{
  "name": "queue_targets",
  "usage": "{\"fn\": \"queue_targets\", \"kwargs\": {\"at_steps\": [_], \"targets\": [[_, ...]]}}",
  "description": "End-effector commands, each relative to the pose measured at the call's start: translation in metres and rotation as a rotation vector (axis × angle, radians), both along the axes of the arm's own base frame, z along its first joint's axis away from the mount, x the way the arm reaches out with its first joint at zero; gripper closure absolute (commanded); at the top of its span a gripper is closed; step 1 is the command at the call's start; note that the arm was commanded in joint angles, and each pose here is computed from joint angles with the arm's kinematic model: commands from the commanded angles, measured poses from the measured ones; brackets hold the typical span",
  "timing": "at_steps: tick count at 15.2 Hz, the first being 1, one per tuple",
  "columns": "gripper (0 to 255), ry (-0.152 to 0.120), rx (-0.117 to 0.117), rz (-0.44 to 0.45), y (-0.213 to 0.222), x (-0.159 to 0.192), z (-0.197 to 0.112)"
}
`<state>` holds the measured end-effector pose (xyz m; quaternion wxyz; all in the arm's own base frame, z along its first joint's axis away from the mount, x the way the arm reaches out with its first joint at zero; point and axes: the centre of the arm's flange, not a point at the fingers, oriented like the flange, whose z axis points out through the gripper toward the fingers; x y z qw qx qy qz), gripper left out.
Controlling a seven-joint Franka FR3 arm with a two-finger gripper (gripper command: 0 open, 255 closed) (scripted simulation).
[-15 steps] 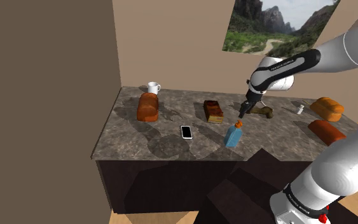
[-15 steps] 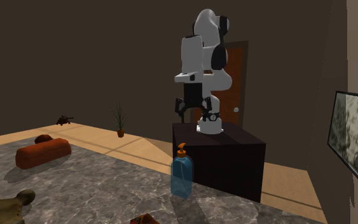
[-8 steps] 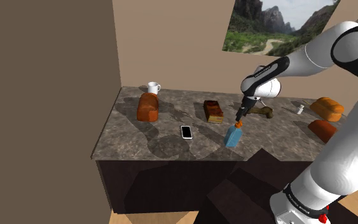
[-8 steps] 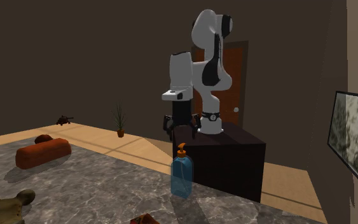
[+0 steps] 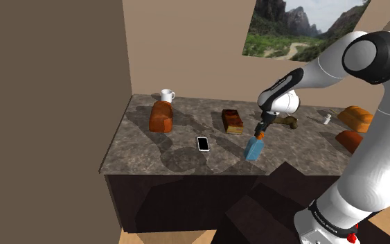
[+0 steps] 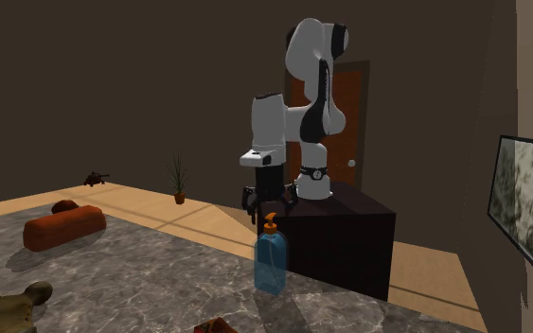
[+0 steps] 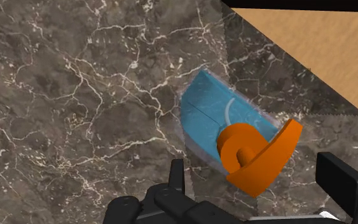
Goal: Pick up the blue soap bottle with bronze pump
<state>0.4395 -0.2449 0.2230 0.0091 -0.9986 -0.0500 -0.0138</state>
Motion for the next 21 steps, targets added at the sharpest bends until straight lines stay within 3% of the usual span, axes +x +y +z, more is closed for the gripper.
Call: {"fn": "queue_targets", "kwargs": {"at_steps": [1, 10, 21], "targets": [[255, 0.0, 0.0, 0.0, -0.001, 0.0, -0.003], [255, 0.0, 0.0, 0.0, 0.0, 0.0, -0.002], [255, 0.0, 0.0, 0.0, 0.0, 0.0, 0.056]]}}
